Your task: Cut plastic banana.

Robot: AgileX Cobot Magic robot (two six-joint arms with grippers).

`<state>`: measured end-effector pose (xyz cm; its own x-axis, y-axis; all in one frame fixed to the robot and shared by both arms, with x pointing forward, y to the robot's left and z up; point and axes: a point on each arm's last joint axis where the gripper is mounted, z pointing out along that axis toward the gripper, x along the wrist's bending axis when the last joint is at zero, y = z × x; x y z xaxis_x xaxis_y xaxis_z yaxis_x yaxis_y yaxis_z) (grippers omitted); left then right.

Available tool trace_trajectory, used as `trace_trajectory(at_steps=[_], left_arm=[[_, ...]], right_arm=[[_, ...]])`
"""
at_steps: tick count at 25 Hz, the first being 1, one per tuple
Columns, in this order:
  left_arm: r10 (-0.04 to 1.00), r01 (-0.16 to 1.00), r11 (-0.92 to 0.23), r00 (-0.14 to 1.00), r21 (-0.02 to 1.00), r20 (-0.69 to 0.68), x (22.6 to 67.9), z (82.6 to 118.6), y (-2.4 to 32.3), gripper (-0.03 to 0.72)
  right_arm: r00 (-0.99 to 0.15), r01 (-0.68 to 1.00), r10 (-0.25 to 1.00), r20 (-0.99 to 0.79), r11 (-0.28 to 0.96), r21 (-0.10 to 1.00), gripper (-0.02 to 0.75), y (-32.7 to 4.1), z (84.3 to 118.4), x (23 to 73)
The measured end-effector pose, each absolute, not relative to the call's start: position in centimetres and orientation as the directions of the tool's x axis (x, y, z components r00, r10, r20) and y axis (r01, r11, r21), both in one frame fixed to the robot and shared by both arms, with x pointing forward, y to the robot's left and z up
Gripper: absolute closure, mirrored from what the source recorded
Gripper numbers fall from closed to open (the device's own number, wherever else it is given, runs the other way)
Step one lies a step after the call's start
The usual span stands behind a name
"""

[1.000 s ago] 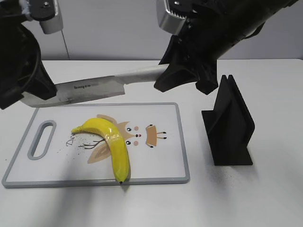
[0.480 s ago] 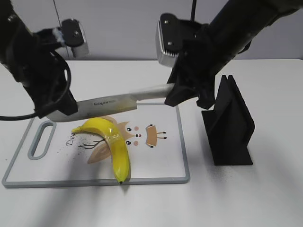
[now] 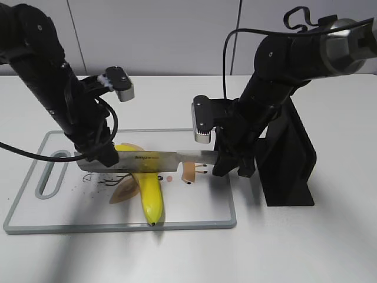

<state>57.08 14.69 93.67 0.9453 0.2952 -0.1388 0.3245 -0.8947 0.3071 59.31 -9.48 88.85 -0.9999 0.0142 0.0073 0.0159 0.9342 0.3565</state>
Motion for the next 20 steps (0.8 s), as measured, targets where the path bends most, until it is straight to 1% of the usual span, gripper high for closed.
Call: trace_trajectory(at_steps=[6, 10, 16, 18, 20], left_arm=[[0.297, 0.328, -0.893, 0.944, 0.308, -0.144, 57.1, 93.6, 14.7, 0.661], [0.291, 0.322, -0.898, 0.946, 0.299, -0.142, 57.1, 93.6, 14.8, 0.661], [0.279, 0.298, -0.907, 0.954, 0.298, -0.105, 56.6, 94.3, 14.9, 0.663], [0.273, 0.281, -0.906, 0.959, 0.318, -0.071, 56.2, 95.8, 14.9, 0.664], [0.267, 0.258, -0.902, 0.963, 0.347, -0.024, 55.7, 98.1, 15.2, 0.665]], right_arm=[[-1.000, 0.014, 0.015, 0.001, 0.933, 0.359, 0.547, -9.5, 89.0, 59.4], [-1.000, 0.002, 0.012, -0.024, 0.929, 0.370, 0.547, -9.4, 90.2, 59.3], [-0.996, -0.041, -0.005, -0.091, 0.918, 0.395, 0.546, -9.4, 93.7, 58.6], [-0.992, -0.060, -0.008, -0.128, 0.912, 0.406, 0.546, -9.5, 95.5, 58.3], [-0.986, -0.078, -0.006, -0.169, 0.902, 0.424, 0.546, -9.7, 97.5, 58.0]])
